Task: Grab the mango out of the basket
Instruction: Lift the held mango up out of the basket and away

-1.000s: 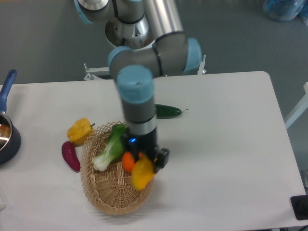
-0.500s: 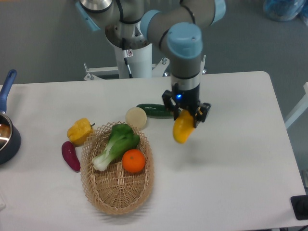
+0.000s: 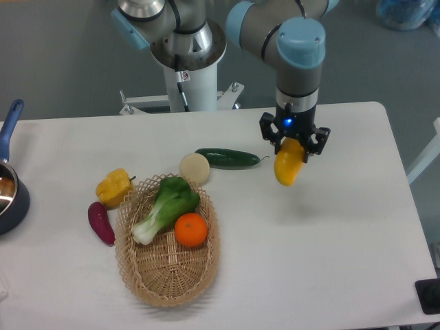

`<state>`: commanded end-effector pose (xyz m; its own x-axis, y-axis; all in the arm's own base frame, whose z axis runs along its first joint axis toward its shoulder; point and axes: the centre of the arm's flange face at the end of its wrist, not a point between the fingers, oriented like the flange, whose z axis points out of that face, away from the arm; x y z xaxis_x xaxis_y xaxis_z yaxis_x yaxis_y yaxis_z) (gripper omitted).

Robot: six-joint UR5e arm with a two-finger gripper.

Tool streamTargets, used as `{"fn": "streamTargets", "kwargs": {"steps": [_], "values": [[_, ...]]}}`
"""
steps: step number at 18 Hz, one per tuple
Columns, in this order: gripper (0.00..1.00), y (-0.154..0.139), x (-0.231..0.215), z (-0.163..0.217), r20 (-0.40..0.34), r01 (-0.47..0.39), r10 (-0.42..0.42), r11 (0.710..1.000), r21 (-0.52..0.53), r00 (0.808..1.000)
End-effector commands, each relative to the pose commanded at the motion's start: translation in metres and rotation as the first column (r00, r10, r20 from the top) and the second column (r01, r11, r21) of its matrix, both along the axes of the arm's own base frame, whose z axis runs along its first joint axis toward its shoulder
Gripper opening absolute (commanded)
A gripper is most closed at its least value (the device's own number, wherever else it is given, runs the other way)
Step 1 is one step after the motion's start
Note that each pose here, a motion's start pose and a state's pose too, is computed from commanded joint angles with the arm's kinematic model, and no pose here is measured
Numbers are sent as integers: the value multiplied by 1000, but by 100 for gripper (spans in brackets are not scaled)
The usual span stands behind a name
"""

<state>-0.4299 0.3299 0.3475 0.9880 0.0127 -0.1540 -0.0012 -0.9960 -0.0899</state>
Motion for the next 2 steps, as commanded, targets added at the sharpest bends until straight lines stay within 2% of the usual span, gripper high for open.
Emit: {"fn": "streamTargets", "kwargs": {"steps": [2], "values": [[42, 0, 2, -3, 3, 4, -4, 1000, -5, 1000]]}}
